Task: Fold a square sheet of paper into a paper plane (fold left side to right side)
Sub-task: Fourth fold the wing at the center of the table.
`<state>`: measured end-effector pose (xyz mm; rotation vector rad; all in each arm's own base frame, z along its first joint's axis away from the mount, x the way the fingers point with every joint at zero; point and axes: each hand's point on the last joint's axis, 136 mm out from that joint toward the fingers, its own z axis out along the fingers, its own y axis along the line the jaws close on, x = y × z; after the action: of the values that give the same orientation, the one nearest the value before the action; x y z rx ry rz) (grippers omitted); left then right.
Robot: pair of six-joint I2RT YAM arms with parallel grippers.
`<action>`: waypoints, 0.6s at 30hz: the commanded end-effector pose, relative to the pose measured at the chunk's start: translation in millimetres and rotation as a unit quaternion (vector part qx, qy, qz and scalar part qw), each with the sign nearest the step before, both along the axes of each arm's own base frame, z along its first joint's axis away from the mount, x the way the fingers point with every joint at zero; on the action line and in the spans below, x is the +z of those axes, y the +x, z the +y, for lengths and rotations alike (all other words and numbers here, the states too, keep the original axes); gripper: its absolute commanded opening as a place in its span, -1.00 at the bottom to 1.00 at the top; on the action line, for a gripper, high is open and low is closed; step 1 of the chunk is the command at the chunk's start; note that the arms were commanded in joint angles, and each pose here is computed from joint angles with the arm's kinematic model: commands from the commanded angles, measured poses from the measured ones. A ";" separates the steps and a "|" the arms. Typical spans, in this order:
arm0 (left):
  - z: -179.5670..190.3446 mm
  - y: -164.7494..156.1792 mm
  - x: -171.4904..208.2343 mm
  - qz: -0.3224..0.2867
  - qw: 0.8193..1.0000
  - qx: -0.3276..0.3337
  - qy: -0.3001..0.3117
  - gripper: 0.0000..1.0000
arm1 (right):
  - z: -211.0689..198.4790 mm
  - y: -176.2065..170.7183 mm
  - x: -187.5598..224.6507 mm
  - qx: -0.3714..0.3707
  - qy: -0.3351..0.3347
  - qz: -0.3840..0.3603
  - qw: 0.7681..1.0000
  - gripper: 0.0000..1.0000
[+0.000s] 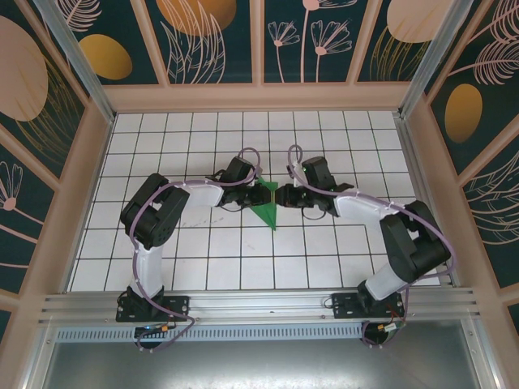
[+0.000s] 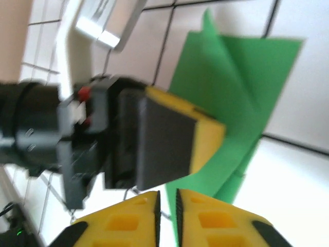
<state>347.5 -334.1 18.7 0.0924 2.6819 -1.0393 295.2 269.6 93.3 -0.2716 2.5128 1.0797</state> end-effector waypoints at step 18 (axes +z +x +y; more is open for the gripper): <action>20.9 -20.1 -41.3 0.044 0.997 0.009 0.063 -0.46 | 27.9 -39.0 -54.2 0.052 -0.015 0.081 0.995 -0.77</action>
<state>347.6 -334.1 18.7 0.0922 2.6818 -1.0388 253.0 293.1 39.3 -0.3162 2.6893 1.1642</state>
